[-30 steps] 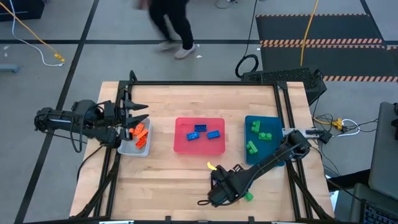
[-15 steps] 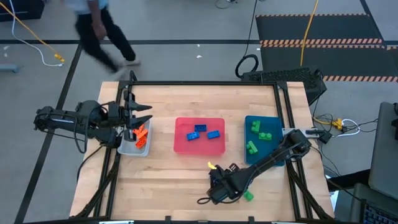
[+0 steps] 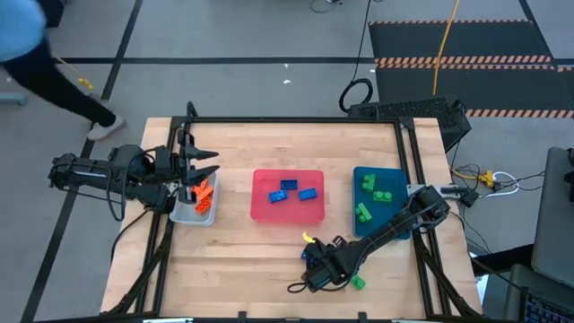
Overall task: Sort & place blocks by color
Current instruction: Put the blue game piece into the red bin
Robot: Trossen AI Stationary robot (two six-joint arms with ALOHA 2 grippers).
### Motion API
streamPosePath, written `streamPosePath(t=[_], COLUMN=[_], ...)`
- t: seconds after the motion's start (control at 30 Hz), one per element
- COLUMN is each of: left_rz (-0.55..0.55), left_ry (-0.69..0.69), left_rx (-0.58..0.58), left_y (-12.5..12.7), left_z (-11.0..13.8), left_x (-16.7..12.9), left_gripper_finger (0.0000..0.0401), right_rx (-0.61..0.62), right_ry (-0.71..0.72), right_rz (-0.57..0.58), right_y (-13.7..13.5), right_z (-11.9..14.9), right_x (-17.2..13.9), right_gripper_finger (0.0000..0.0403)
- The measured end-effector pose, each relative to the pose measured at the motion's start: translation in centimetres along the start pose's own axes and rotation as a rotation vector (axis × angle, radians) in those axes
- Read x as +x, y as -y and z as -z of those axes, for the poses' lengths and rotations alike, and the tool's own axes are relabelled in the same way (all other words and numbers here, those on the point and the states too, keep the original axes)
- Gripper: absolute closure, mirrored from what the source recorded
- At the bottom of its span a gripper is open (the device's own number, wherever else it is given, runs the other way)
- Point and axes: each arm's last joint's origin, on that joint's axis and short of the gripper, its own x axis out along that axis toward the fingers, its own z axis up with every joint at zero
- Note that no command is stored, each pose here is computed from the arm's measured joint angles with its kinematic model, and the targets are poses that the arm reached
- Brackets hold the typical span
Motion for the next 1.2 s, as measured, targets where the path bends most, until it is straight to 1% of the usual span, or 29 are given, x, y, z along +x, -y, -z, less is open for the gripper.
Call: streamPosePath(t=[0.27, 0.5, 0.8, 0.93, 1.2], left_rz=[0.000, 0.000, 0.003, 0.004, 0.003], left_ry=[-0.001, -0.001, -0.017, -0.021, -0.017], left_rx=[0.007, 0.008, 0.016, 0.020, 0.020], left_y=[0.0, 0.0, 0.1, 0.2, 0.1], left_z=[0.0, 0.0, 0.3, 0.4, 0.3], left_x=[0.0, 0.0, 0.3, 0.4, 0.4], left_gripper_finger=[0.0249, 0.0249, 0.0249, 0.0249, 0.0249], right_rx=[0.009, 0.015, 0.005, -0.002, -0.007], right_ry=[0.002, 0.001, 0.015, 0.084, 0.231], right_rz=[0.009, 0.010, -0.031, -0.031, -0.112], right_y=[0.1, 0.1, -0.2, -0.3, -0.3], right_z=[0.0, -0.2, -0.4, -0.7, -1.7], right_x=[0.0, 0.1, 0.1, -0.5, -4.0], right_gripper_finger=[0.0258, 0.0259, 0.0260, 0.0260, 0.0260])
